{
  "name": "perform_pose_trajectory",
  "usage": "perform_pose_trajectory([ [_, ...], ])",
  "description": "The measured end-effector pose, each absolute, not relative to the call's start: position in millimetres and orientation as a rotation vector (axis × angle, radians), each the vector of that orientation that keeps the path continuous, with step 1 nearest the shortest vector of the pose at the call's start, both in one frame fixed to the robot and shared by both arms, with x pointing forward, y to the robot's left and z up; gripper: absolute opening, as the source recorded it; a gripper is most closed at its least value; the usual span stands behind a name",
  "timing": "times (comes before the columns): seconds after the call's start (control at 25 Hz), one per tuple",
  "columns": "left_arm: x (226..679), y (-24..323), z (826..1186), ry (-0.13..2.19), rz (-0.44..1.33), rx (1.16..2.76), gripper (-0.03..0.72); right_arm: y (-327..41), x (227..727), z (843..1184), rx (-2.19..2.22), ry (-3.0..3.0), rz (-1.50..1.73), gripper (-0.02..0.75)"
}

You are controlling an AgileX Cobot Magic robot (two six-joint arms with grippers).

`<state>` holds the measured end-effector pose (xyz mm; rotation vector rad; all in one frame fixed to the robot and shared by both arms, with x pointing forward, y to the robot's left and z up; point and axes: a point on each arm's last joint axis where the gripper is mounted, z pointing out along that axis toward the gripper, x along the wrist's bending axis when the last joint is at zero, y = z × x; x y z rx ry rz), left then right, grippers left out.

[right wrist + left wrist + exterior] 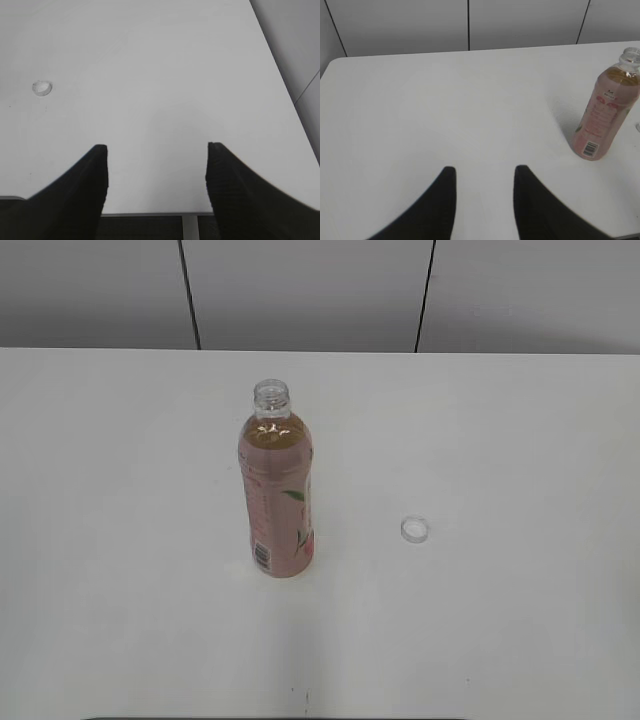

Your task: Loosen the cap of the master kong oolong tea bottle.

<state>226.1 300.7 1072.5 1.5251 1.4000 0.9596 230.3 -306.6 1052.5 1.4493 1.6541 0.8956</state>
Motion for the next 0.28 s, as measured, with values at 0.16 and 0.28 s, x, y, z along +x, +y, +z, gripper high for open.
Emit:
perform_pose_trajectory([
  [0.16, 226.1, 300.7, 1072.5, 1.400, 0.960, 1.525, 0.244, -306.6, 230.3, 1052.5, 1.449, 1.654, 0.896, 0.469],
  [0.28, 226.1, 300.7, 1072.5, 1.400, 0.960, 1.525, 0.244, -306.6, 230.3, 1052.5, 1.449, 1.654, 0.896, 0.469],
])
